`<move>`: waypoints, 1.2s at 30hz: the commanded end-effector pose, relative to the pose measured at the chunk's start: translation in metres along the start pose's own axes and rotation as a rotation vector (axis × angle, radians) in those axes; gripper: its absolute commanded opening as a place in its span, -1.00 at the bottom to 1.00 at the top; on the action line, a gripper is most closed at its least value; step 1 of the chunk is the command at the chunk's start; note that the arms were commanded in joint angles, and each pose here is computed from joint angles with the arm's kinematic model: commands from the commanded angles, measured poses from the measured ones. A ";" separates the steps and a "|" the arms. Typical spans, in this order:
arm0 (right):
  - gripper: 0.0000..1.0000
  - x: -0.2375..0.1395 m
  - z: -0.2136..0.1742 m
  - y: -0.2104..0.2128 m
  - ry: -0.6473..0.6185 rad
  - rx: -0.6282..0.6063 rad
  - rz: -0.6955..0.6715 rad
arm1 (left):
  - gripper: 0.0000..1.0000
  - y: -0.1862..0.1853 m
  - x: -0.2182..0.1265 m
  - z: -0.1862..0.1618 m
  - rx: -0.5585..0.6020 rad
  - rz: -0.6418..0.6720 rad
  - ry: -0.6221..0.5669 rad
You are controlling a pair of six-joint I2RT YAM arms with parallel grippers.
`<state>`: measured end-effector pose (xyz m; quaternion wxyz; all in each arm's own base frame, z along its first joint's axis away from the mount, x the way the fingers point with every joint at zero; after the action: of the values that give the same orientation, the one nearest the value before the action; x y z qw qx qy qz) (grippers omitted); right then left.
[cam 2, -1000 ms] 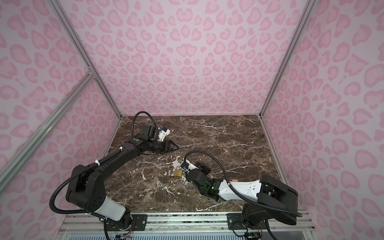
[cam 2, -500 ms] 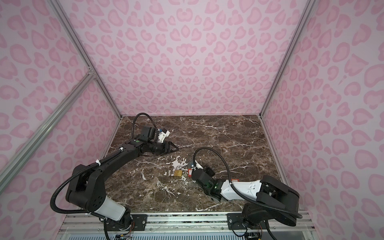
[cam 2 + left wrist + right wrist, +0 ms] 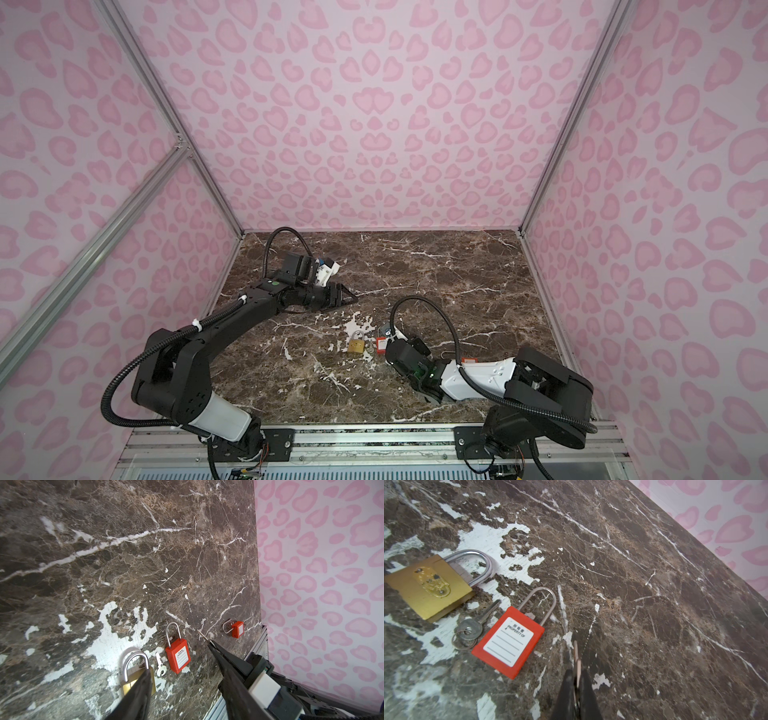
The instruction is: Lock with the key
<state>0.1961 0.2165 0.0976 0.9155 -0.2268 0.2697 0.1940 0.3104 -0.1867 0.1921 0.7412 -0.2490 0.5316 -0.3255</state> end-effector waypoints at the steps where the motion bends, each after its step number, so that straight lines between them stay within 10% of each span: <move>1: -1.00 0.002 -0.002 0.001 0.008 0.021 0.008 | 0.15 -0.003 -0.001 0.002 0.017 -0.020 -0.019; 21: -0.97 0.009 -0.012 0.009 0.062 -0.017 0.011 | 0.14 -0.001 -0.001 0.000 0.015 -0.014 -0.015; 26: -0.45 0.005 -0.010 0.011 0.047 -0.009 0.015 | 0.14 -0.002 -0.001 0.002 0.017 -0.014 -0.016; 36: -0.29 -0.007 0.010 -0.022 0.020 0.245 0.066 | 0.14 -0.002 -0.001 0.002 0.015 -0.017 -0.012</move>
<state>0.1998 0.2109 0.1135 0.9264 -0.1708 0.2772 0.1890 0.3084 -0.1859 0.1882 0.7393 -0.2492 0.5353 -0.3236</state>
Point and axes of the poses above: each gripper's point midway between its finger pads, its own x axis out along the fingers, its own y axis along the line the jaws close on, z = x × y, the point moved 7 cm from there along -x, back along the fingers, and after that the axes turned 1 degree about x, right-handed, at the moved point
